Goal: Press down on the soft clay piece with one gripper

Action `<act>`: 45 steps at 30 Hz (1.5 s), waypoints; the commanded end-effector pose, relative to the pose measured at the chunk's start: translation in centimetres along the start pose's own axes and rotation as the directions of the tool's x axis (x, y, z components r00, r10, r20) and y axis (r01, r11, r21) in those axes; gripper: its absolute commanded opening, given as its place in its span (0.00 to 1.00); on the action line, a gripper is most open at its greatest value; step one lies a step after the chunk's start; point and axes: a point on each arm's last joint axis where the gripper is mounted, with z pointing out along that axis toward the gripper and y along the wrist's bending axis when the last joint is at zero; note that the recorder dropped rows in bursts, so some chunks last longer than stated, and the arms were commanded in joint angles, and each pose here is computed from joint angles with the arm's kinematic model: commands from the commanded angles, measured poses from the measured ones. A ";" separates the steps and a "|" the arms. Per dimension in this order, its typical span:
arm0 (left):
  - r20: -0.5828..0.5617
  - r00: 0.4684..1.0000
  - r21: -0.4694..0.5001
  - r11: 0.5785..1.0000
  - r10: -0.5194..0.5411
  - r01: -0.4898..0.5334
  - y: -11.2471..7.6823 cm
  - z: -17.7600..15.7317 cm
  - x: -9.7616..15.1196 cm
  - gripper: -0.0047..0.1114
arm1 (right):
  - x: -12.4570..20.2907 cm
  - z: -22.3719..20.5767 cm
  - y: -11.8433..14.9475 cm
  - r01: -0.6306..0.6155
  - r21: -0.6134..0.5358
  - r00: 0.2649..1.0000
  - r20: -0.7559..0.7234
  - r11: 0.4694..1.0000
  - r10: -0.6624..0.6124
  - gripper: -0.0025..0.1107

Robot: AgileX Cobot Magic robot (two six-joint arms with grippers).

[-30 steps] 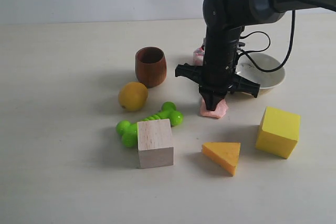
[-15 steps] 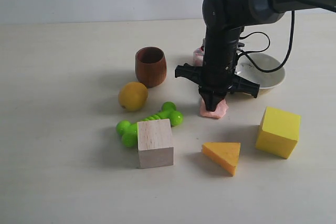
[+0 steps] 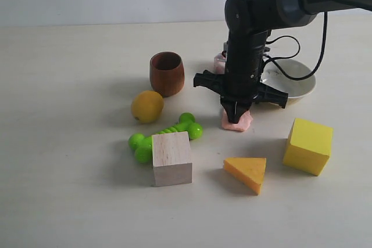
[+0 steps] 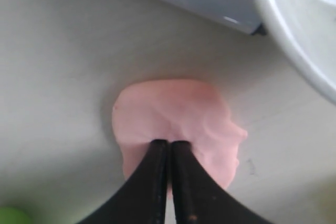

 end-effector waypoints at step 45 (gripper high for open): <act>0.013 1.000 0.008 1.000 0.001 -0.001 0.0 0.0 -0.1 0.04 | 0.7 -1.3 0.4 0.106 -0.041 0.994 -0.002 0.994 -0.106 0.07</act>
